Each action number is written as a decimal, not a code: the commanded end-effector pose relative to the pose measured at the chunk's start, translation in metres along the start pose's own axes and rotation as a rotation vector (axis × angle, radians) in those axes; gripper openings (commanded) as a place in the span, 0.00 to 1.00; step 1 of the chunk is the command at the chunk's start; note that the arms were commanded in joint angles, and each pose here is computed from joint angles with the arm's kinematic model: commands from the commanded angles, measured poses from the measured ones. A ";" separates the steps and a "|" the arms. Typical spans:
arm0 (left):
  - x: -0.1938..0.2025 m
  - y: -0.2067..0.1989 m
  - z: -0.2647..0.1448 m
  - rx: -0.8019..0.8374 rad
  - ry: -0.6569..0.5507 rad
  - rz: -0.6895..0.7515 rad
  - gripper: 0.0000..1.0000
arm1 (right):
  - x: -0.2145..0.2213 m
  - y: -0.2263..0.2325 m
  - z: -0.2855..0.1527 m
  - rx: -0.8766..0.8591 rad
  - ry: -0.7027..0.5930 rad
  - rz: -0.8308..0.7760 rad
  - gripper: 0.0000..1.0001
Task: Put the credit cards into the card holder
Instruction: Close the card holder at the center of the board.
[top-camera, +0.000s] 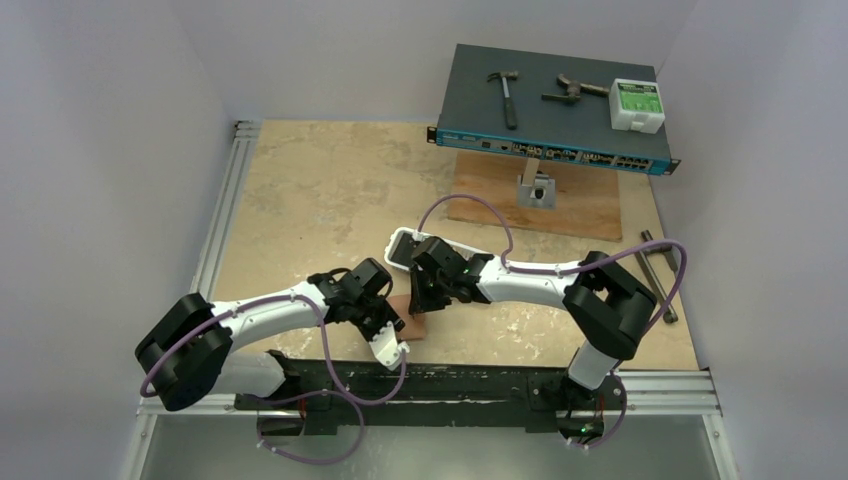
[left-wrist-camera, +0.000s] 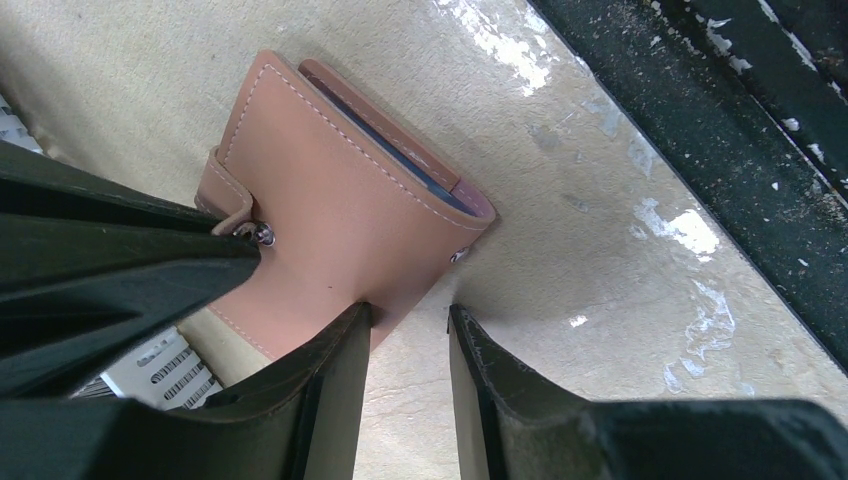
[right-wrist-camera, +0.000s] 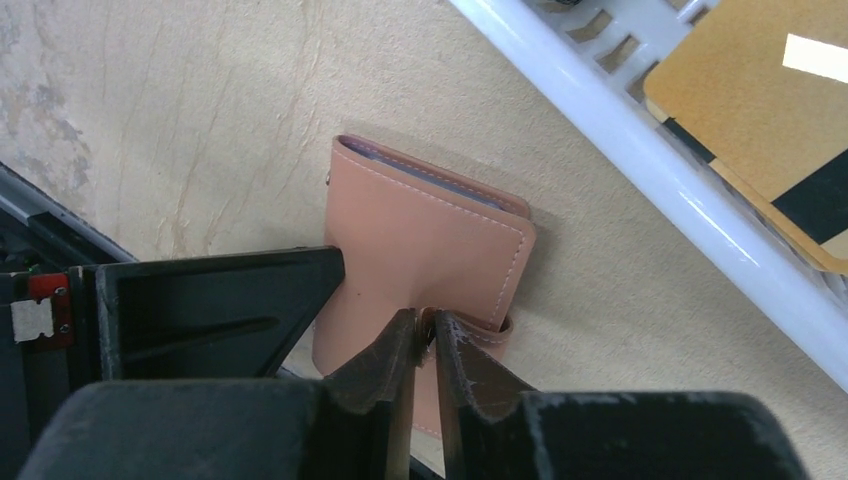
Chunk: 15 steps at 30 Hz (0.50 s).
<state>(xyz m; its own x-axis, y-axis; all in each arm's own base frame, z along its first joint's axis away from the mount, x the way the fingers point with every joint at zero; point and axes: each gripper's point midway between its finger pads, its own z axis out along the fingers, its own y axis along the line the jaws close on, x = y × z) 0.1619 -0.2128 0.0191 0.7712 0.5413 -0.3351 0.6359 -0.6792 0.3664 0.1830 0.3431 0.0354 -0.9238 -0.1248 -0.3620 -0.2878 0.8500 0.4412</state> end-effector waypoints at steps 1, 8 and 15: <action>-0.011 0.013 0.002 -0.024 -0.049 0.034 0.34 | -0.006 -0.001 0.000 0.030 -0.017 -0.011 0.16; -0.010 0.008 0.002 -0.013 -0.044 0.030 0.34 | -0.011 0.003 -0.011 0.025 -0.036 -0.015 0.22; -0.009 0.005 0.002 -0.011 -0.038 0.032 0.33 | -0.014 0.006 -0.018 0.016 -0.050 -0.009 0.08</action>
<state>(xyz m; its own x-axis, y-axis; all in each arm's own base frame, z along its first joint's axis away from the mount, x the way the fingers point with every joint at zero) 0.1618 -0.2131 0.0192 0.7720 0.5401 -0.3352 0.6349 -0.6797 0.3673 0.1841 0.3417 0.0404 -0.9201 -0.1229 -0.3719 -0.2878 0.8561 0.4292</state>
